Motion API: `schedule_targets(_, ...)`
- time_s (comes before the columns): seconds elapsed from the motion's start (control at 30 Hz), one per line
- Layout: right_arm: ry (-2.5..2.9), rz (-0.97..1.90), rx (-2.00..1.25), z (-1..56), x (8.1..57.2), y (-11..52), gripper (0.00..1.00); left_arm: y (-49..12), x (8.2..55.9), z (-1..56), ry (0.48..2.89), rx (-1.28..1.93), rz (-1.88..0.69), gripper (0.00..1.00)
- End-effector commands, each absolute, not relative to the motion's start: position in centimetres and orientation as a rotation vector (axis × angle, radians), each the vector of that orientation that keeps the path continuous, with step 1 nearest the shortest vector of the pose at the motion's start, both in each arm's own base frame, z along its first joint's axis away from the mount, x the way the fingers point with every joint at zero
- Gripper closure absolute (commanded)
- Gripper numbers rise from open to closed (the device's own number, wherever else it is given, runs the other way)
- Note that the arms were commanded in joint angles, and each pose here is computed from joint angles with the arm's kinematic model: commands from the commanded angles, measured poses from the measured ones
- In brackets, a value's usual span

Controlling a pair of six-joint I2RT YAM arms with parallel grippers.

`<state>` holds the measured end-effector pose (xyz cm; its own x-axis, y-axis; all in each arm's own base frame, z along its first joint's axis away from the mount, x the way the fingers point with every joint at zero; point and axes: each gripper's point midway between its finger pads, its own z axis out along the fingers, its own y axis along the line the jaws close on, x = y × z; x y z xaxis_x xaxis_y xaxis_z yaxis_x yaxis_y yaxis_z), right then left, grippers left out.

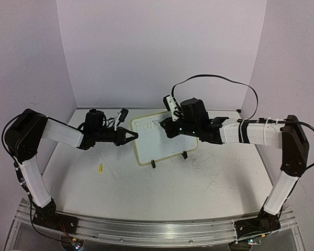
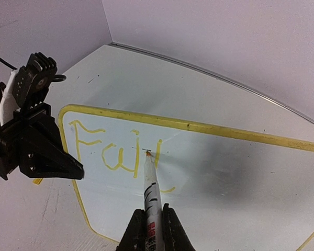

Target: Write a sentence on the whiteboard

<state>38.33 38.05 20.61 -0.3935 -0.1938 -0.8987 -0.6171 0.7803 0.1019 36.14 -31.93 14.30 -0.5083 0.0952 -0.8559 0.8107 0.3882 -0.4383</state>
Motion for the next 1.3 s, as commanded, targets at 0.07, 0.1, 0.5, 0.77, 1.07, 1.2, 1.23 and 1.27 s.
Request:
schedule_targets(0.07,1.949,0.431,-0.515,21.7,39.6,36.4,1.0,-30.8,37.7,13.4,1.91,0.764,-1.022,1.0)
schedule_targets(0.1,1.949,0.424,-0.51,21.8,39.6,36.2,1.0,-30.8,37.8,13.4,1.91,0.764,-1.022,1.0)
schedule_targets(0.5,1.868,0.498,-0.533,25.0,37.6,35.4,1.0,-30.8,37.7,13.3,1.913,0.763,-1.02,1.0)
schedule_targets(0.77,1.852,0.6,-0.561,25.3,37.4,35.8,1.0,-30.9,37.7,13.3,1.912,0.765,-1.024,1.0)
schedule_targets(1.07,1.858,0.521,-0.532,25.0,39.4,35.9,1.0,-30.8,37.7,13.5,1.909,0.764,-1.018,1.0)
schedule_targets(1.2,1.861,0.494,-0.518,24.9,39.8,35.7,1.0,-30.8,37.7,13.4,1.911,0.766,-1.019,1.0)
schedule_targets(1.23,1.863,0.492,-0.517,24.8,39.8,35.7,1.0,-30.8,37.7,13.3,1.911,0.766,-1.02,1.0)
schedule_targets(1.27,1.863,0.489,-0.515,24.7,39.9,35.7,1.0,-30.8,37.7,13.4,1.91,0.767,-1.02,1.0)
